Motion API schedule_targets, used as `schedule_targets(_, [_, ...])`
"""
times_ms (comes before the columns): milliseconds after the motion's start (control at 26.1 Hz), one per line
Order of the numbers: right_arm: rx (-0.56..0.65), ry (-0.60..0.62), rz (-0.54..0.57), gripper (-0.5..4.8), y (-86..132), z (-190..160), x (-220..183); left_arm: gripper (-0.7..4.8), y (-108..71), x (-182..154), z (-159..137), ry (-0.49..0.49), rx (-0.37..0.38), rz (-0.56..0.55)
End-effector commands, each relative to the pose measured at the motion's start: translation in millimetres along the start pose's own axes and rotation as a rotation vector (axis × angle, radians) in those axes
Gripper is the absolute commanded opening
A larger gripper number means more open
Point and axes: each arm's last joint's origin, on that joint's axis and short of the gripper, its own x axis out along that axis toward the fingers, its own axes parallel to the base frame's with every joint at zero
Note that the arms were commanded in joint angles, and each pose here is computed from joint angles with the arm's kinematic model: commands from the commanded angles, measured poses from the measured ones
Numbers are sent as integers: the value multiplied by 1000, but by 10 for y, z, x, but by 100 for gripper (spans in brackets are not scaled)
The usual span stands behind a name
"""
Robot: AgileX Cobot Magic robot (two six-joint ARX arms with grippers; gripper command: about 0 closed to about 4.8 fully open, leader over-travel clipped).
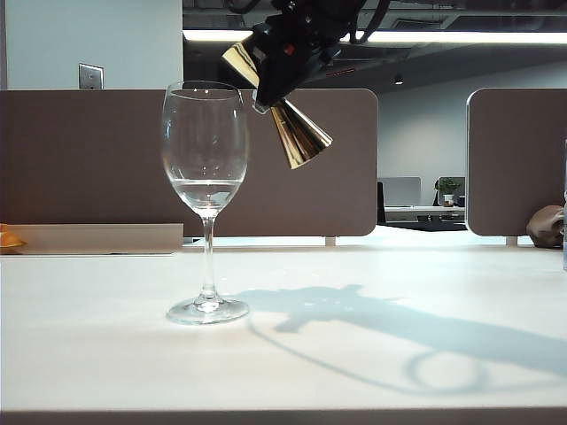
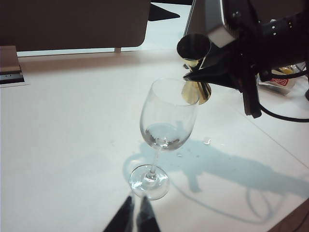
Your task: Pick up the jigger and pour the water inside into the glass.
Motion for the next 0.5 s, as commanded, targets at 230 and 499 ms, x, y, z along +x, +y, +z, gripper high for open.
schedule_targets(230, [-113,17,-49,-2,42,63,-34,23,-3,-4,16,-10,9,-3])
schedule_targets(499, [-175,39,-77,-2,79,88,-41,23,-3,-4,16,-10,9,-3])
